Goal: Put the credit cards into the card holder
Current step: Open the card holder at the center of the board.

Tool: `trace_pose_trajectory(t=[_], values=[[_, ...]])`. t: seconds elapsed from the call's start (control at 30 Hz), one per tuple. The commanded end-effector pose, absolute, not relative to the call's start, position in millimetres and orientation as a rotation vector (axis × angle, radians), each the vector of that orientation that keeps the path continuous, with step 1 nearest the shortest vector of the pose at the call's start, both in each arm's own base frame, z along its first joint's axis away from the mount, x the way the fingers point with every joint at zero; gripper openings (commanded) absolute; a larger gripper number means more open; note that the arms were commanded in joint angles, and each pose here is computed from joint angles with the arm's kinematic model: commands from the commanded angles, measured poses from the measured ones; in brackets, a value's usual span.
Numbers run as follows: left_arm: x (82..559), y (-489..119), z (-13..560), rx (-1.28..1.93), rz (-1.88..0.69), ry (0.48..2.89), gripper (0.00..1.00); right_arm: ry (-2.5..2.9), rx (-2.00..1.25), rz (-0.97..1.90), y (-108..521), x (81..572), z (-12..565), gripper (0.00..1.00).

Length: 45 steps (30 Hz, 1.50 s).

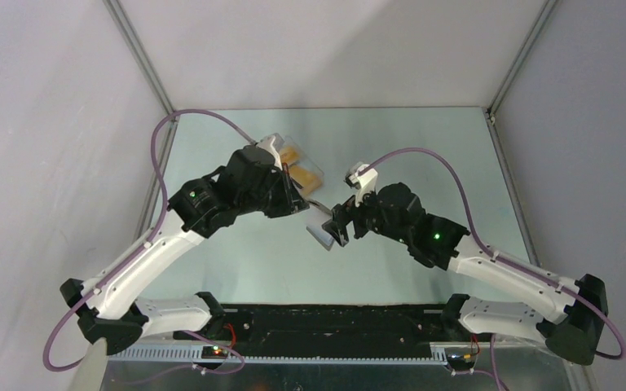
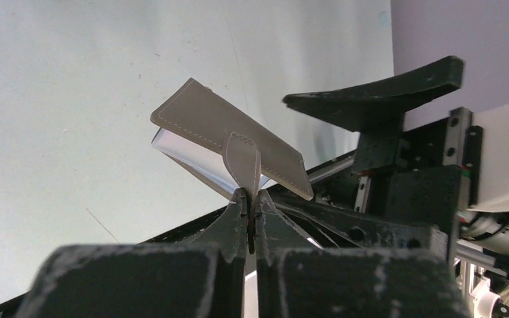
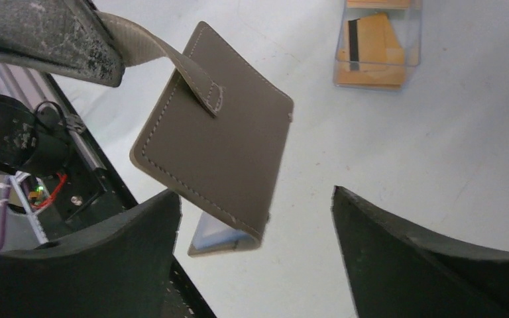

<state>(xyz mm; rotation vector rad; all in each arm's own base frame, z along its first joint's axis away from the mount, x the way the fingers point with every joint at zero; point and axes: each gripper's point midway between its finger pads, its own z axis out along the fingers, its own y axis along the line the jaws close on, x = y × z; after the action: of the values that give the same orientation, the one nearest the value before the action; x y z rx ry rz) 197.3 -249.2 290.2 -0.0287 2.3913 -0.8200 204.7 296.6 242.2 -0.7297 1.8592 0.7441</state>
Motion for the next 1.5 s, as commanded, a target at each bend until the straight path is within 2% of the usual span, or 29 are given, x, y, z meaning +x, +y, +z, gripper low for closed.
trace_pose_trajectory(t=[0.0, 0.03, 0.07, 0.13, 0.2, 0.23, 0.27, 0.3, 0.33, 0.37, 0.4, 0.47, 0.7, 0.8, 0.9, 1.07, 1.2, 1.47], values=[[190.3, -257.0, 317.6, 0.016, -0.922, 2.334, 0.0, 1.785, -0.752, 0.819, 314.5, 207.3, 254.8, 0.77], [189.7, -257.2, 317.3, 0.017, -0.925, 2.337, 0.0, 1.787, -0.751, 0.828, 316.5, 208.0, 253.8, 0.63], [188.5, -257.3, 318.4, 0.021, -0.932, 2.335, 0.0, 1.78, -0.749, 0.847, 319.1, 207.1, 256.0, 0.55], [186.0, -258.8, 320.6, 0.051, -0.947, 2.329, 0.0, 1.776, -0.743, 0.86, 321.0, 207.4, 257.3, 0.24], [184.9, -257.3, 326.5, 0.074, -0.954, 2.307, 0.0, 1.773, -0.737, 0.864, 319.1, 207.8, 259.5, 0.04], [184.8, -256.3, 329.1, 0.08, -0.954, 2.295, 0.02, 1.771, -0.73, 0.867, 317.1, 207.7, 261.9, 0.01], [186.2, -252.1, 332.5, 0.081, -0.94, 2.273, 0.11, 1.77, -0.723, 0.869, 314.9, 208.9, 263.3, 0.0], [186.8, -249.4, 334.3, 0.08, -0.93, 2.26, 0.41, 1.771, -0.71, 0.88, 312.1, 208.3, 266.4, 0.0], [188.7, -242.9, 338.8, 0.076, -0.908, 2.229, 0.64, 1.775, -0.7, 0.894, 308.7, 210.3, 268.0, 0.0], [189.7, -239.2, 340.9, 0.072, -0.894, 2.213, 0.72, 1.786, -0.673, 0.924, 305.1, 209.1, 271.5, 0.0], [190.0, -231.4, 346.8, 0.068, -0.876, 2.178, 0.85, 1.795, -0.655, 0.954, 299.7, 212.4, 273.4, 0.0], [188.6, -222.2, 353.4, 0.071, -0.872, 2.132, 0.97, 1.825, -0.582, 1.031, 288.7, 215.4, 280.1, 0.0], [175.3, -227.0, 329.4, 0.119, -1.105, 2.135, 0.99, 1.823, -0.437, 1.352, 255.3, 206.9, 310.9, 0.0], [170.4, -239.1, 308.9, 0.151, -1.241, 2.139, 0.95, 1.804, -0.465, 1.484, 251.0, 193.9, 322.4, 0.0], [166.2, -254.7, 319.6, 0.203, -1.425, 2.041, 0.89, 1.766, -0.527, 1.562, 248.4, 182.6, 332.9, 0.0], [160.9, -269.5, 326.9, 0.275, -1.556, 1.994, 0.93, 1.736, -0.554, 1.554, 246.3, 177.2, 337.9, 0.0], [159.5, -281.5, 350.0, 0.312, -1.695, 1.861, 0.93, 1.74, -0.556, 1.555, 247.1, 176.4, 336.9, 0.0], [162.9, -284.8, 340.4, 0.273, -1.721, 1.87, 0.91, 1.722, -0.561, 1.55, 247.6, 175.0, 340.4, 0.0]])
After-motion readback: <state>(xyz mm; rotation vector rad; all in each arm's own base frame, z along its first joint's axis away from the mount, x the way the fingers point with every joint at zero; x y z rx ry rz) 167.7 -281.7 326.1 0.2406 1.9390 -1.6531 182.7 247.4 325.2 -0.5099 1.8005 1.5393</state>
